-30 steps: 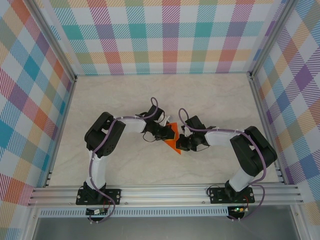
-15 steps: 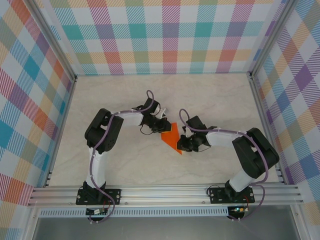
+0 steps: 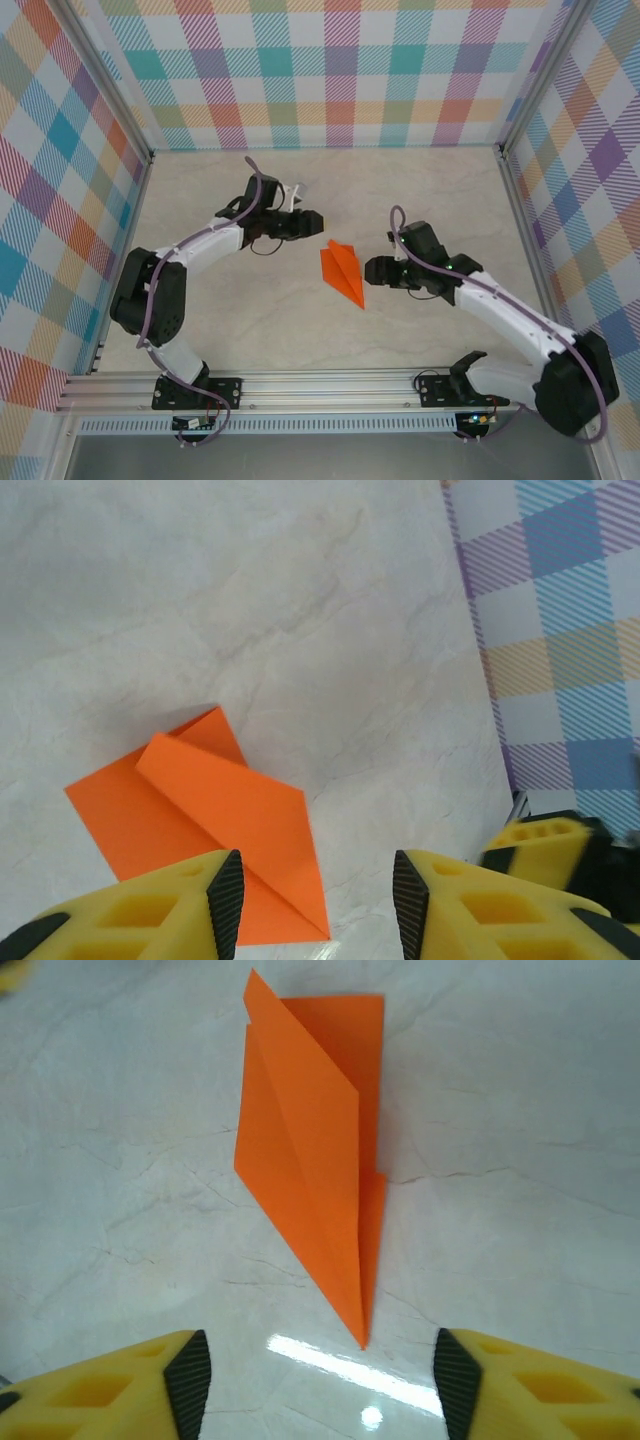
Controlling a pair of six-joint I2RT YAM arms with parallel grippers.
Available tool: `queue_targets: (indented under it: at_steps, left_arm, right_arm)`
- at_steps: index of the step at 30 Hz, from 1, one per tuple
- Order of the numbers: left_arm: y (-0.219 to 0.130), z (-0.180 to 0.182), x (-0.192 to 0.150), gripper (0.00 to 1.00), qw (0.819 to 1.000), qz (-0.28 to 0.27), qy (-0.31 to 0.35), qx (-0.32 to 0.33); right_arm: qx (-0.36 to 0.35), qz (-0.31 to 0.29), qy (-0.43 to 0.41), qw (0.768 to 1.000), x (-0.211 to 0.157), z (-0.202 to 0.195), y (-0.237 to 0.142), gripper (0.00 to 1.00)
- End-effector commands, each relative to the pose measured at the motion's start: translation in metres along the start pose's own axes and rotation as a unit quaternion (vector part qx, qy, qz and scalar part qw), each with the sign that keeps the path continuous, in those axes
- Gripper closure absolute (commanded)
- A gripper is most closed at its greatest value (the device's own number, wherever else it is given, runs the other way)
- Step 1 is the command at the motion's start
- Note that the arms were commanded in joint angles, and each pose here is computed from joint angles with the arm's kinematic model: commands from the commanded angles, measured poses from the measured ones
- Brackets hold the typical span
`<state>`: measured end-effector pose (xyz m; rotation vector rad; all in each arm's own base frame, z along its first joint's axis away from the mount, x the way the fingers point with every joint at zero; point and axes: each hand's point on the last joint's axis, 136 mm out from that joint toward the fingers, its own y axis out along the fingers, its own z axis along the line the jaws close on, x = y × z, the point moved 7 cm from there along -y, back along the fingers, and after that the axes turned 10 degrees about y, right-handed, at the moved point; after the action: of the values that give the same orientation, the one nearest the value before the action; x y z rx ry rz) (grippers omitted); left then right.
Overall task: Fold a paper plane with a square sheet of paper (fold left side to right side)
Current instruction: Turn over the paper at the center of the table.
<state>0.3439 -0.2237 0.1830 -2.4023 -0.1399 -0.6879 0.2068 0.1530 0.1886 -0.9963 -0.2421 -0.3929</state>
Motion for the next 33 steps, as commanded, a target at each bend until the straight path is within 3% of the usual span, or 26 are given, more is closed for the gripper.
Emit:
queue_targets:
  at_steps: [1, 7, 15, 19, 22, 27, 33]
  left_arm:
    - [0.028, 0.026, -0.024, 0.54, 0.998, 0.03, -0.055, -0.01]
    - [0.06, 0.027, -0.021, 0.53, 0.997, 0.038, -0.059, -0.043]
    - [0.092, 0.037, -0.022, 0.53, 0.994, 0.062, -0.075, -0.046]
    - [0.104, 0.034, -0.019, 0.61, 0.994, 0.07, -0.072, -0.053]
    - [0.106, 0.032, -0.016, 0.73, 0.993, 0.071, -0.07, -0.056]
    - [0.087, 0.012, -0.003, 0.92, 0.996, 0.046, -0.039, -0.066]
    - [0.017, -0.053, 0.032, 0.96, 0.994, -0.031, 0.043, -0.095]
  right_arm:
    - [-0.018, -0.023, 0.01, 1.0, -0.015, -0.017, -0.016, 0.3]
    - [0.04, -0.056, 0.027, 0.997, -0.029, -0.02, -0.036, 0.14]
    - [0.043, -0.07, 0.034, 0.996, -0.038, -0.027, -0.051, 0.11]
    - [0.049, -0.074, 0.032, 0.995, -0.04, -0.027, -0.057, 0.08]
    - [0.061, -0.078, 0.035, 0.994, -0.04, -0.025, -0.061, 0.02]
    - [0.092, -0.076, 0.03, 0.992, -0.038, -0.017, -0.062, 0.0]
    - [0.198, -0.059, 0.054, 0.977, -0.026, 0.009, -0.064, 0.0]
